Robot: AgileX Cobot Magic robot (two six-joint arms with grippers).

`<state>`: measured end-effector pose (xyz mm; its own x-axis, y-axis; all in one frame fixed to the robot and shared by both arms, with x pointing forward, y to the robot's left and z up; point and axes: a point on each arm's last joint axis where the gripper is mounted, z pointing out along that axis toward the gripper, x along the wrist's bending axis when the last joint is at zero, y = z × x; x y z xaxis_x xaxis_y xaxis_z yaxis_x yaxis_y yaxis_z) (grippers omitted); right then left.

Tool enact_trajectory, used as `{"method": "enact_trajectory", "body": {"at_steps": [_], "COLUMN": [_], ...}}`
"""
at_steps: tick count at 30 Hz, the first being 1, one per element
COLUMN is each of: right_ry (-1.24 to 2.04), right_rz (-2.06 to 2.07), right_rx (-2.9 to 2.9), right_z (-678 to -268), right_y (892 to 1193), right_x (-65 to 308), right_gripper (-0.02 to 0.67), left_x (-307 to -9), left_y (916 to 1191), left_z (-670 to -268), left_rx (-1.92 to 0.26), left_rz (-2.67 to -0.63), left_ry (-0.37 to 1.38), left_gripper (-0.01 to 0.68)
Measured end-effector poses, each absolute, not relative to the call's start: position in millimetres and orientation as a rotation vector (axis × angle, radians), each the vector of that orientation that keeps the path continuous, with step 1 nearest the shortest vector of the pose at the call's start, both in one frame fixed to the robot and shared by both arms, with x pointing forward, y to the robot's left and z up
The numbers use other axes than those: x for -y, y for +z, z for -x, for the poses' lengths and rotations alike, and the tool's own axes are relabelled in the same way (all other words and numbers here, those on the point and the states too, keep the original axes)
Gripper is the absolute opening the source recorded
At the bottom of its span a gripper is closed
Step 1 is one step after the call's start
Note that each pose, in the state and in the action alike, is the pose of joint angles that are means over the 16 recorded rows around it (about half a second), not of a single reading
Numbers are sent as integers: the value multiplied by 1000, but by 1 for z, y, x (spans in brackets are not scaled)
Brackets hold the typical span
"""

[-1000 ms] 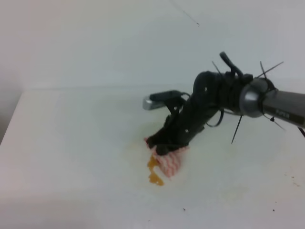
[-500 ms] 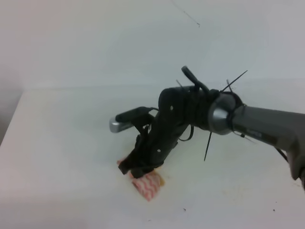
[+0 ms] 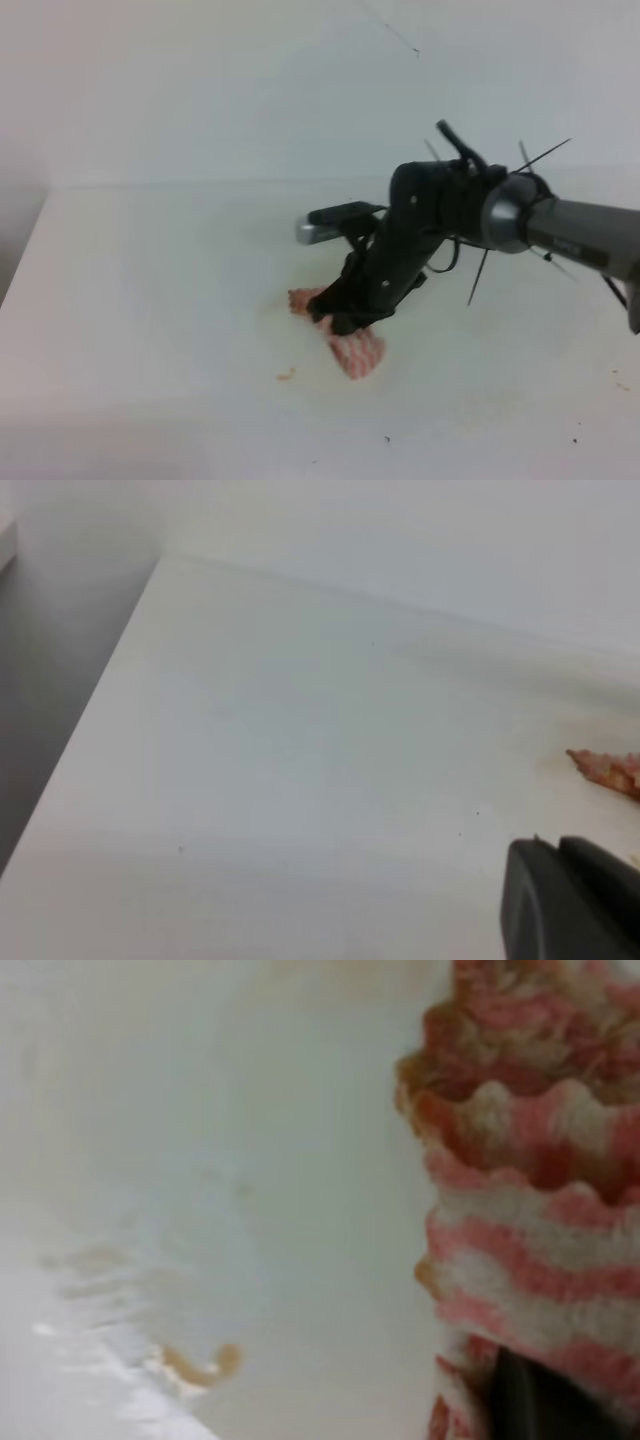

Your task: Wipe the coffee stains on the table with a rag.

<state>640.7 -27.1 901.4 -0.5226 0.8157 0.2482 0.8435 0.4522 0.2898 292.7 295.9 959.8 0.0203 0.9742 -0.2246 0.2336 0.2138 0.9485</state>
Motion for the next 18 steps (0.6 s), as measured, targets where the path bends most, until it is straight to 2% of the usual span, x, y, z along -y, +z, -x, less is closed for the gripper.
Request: {"method": "enact_trajectory", "body": {"at_steps": [8, 18], "right_ry": [-645, -901], "right_rz": [1575, 1573], "right_rx": [2620, 2690], "right_z": [-662, -657], "right_y": [920, 985], "right_x": [63, 77], "right_gripper": [45, 45], "left_x": [-296, -296], "left_y": [960, 960], "left_z": [-293, -293], "left_rx": [-1438, -1437], "left_rz": [-1226, -1226], "left_ry": [890, 890], "left_gripper": [-3, -3]}}
